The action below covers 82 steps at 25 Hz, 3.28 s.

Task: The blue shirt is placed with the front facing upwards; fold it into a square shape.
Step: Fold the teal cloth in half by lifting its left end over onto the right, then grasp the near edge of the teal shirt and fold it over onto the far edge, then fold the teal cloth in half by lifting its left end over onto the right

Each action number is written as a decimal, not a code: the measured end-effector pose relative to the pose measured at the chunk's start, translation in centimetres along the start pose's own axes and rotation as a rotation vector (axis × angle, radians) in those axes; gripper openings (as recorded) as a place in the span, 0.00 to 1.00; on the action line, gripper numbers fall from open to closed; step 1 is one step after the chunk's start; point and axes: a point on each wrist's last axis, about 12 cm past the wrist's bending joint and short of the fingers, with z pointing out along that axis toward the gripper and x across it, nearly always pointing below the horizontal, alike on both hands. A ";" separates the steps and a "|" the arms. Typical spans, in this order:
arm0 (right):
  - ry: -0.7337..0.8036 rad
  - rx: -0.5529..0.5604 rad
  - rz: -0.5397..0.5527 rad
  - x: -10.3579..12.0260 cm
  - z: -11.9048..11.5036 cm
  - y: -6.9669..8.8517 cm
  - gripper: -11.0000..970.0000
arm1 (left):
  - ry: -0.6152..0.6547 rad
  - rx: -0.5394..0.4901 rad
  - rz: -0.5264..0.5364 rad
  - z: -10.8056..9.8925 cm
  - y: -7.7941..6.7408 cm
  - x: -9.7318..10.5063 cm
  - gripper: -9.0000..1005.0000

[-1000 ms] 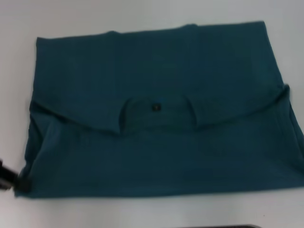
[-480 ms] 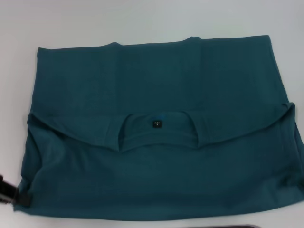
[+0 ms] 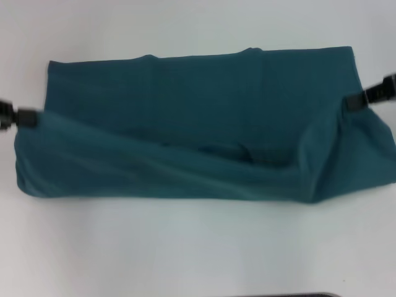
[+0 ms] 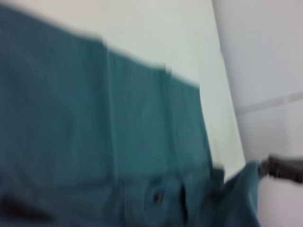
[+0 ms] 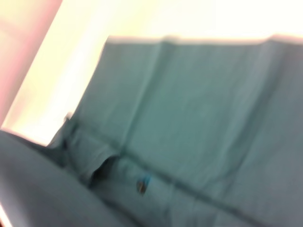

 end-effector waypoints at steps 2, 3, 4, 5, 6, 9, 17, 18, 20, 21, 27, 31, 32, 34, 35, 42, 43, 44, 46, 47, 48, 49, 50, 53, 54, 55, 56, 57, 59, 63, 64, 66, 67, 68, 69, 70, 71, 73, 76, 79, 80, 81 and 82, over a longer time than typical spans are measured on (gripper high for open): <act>-0.050 0.034 0.019 -0.5 -0.1 -0.4 0.07 | -0.040 -0.022 -0.015 0.2 -0.1 -1.2 0.01; -0.075 0.050 0.030 -0.8 -0.1 -0.6 0.07 | -0.068 -0.039 -0.028 0.4 -0.1 -2.1 0.01; -0.091 0.061 0.036 -1.0 -0.1 -0.8 0.07 | -0.073 -0.042 -0.031 0.5 -0.2 -2.3 0.01; -0.111 0.073 0.045 -1.2 -0.2 -0.9 0.07 | -0.088 -0.052 -0.038 0.7 -0.2 -2.8 0.01; -0.132 0.085 0.053 -1.4 -0.2 -1.1 0.07 | -0.105 -0.064 -0.044 1.0 -0.1 -3.3 0.01; -0.232 0.131 0.085 -2.5 -0.6 -1.7 0.07 | -0.142 -0.108 -0.067 1.8 0.3 -4.6 0.01; -0.310 0.200 0.068 -4.4 0.1 -1.9 0.08 | -0.209 -0.226 -0.084 2.9 1.1 -6.3 0.01; -0.302 0.213 0.064 -4.5 0.4 -1.9 0.08 | -0.213 -0.236 -0.079 3.1 1.1 -6.5 0.01; -0.288 0.235 0.060 -4.7 1.0 -1.9 0.08 | -0.218 -0.259 -0.067 3.7 1.2 -6.7 0.01; -0.285 0.246 0.060 -4.7 1.3 -1.9 0.08 | -0.224 -0.270 -0.063 3.9 1.3 -6.8 0.01; -0.272 0.300 0.078 -4.4 2.2 -2.4 0.08 | -0.267 -0.307 -0.042 4.8 1.9 -7.2 0.01; -0.274 0.318 0.096 -3.9 2.2 -2.9 0.08 | -0.294 -0.319 -0.033 4.8 2.0 -7.5 0.01; -0.274 0.320 0.099 -3.8 2.2 -3.0 0.08 | -0.300 -0.320 -0.030 4.9 1.9 -7.6 0.01; -0.276 0.327 0.106 -3.5 2.2 -3.2 0.09 | -0.309 -0.321 -0.024 5.2 1.9 -7.7 0.01; -0.277 0.330 0.108 -3.4 2.2 -3.3 0.09 | -0.313 -0.321 -0.022 5.4 1.9 -7.8 0.01; -0.294 0.352 0.119 -3.2 2.5 -3.8 0.09 | -0.313 -0.341 -0.009 6.6 1.8 -8.5 0.01; -0.301 0.358 0.119 -3.3 2.4 -3.8 0.09 | -0.313 -0.345 -0.010 6.7 1.8 -8.5 0.01; -0.308 0.363 0.117 -3.4 2.5 -3.8 0.09 | -0.315 -0.347 -0.011 6.8 1.8 -8.5 0.01; -0.323 0.373 0.109 -3.9 2.5 -3.7 0.09 | -0.320 -0.350 -0.015 6.7 1.8 -8.6 0.01; -0.329 0.376 0.104 -4.1 2.6 -3.7 0.09 | -0.321 -0.350 -0.016 6.7 1.8 -8.6 0.01; -0.334 0.379 0.097 -4.5 2.6 -3.5 0.09 | -0.322 -0.350 -0.016 6.7 1.8 -8.6 0.01; -0.333 0.381 0.084 -4.8 2.8 -3.3 0.09 | -0.323 -0.350 -0.017 6.7 1.8 -8.6 0.01; -0.329 0.384 0.074 -5.1 3.0 -3.1 0.09 | -0.323 -0.350 -0.017 6.7 1.8 -8.6 0.01; -0.312 0.388 0.048 -5.5 3.5 -2.7 0.10 | -0.322 -0.352 -0.013 6.7 1.8 -8.6 0.01; -0.309 0.389 0.047 -5.5 3.5 -2.7 0.10 | -0.322 -0.353 -0.010 6.7 1.8 -8.6 0.01; -0.307 0.388 0.047 -5.5 3.6 -2.7 0.10 | -0.321 -0.354 -0.008 6.6 1.8 -8.7 0.01; -0.304 0.387 0.050 -5.4 3.7 -2.8 0.10 | -0.320 -0.355 -0.006 6.6 1.9 -8.7 0.01; -0.300 0.387 0.056 -5.3 3.7 -2.8 0.10 | -0.318 -0.355 -0.006 6.5 1.9 -8.7 0.01; -0.287 0.398 0.080 -5.0 3.6 -3.2 0.10 | -0.319 -0.359 -0.005 6.5 2.0 -8.7 0.06; -0.271 0.460 0.157 -4.0 2.3 -4.6 0.10 | -0.345 -0.389 -0.016 6.1 2.6 -8.7 0.14; -0.275 0.469 0.172 -3.7 1.9 -4.9 0.10 | -0.350 -0.394 -0.020 6.0 2.7 -8.7 0.16; -0.297 0.476 0.198 -3.2 1.0 -5.5 0.10 | -0.363 -0.402 -0.027 5.7 3.0 -8.5 0.20; -0.306 0.476 0.207 -3.0 0.7 -5.7 0.10 | -0.369 -0.404 -0.030 5.5 3.1 -8.5 0.22; -0.314 0.475 0.214 -2.8 0.4 -5.8 0.10 | -0.375 -0.405 -0.032 5.3 3.1 -8.4 0.24; -0.322 0.477 0.223 -2.6 0.1 -6.1 0.10 | -0.376 -0.405 -0.033 5.3 3.1 -8.4 0.26; -0.322 0.477 0.223 -2.6 0.1 -6.1 0.10 | -0.377 -0.405 -0.033 5.2 3.2 -8.3 0.28; -0.323 0.479 0.226 -2.5 0.0 -6.1 0.10 | -0.376 -0.404 -0.034 5.2 3.2 -8.3 0.30; -0.326 0.484 0.228 -2.4 -0.3 -6.3 0.20 | -0.374 -0.403 -0.036 5.3 3.2 -8.2 0.34; -0.357 0.475 0.244 -2.3 -1.3 -6.6 0.34 | -0.386 -0.400 -0.038 5.0 3.2 -8.1 0.55; -0.447 0.283 0.168 -1.3 -2.6 -5.7 0.47 | -0.412 -0.378 -0.034 4.2 3.2 -7.7 0.69; -0.476 0.218 0.142 -0.9 -2.8 -5.4 0.51 | -0.416 -0.355 -0.026 4.0 3.1 -7.4 0.74; -0.476 0.218 0.142 -0.9 -2.8 -5.4 0.55 | -0.422 -0.331 -0.018 3.7 3.0 -7.2 0.78; -0.512 0.142 0.102 -0.4 -3.0 -4.8 0.59 | -0.425 -0.290 -0.007 3.4 2.9 -6.8 0.80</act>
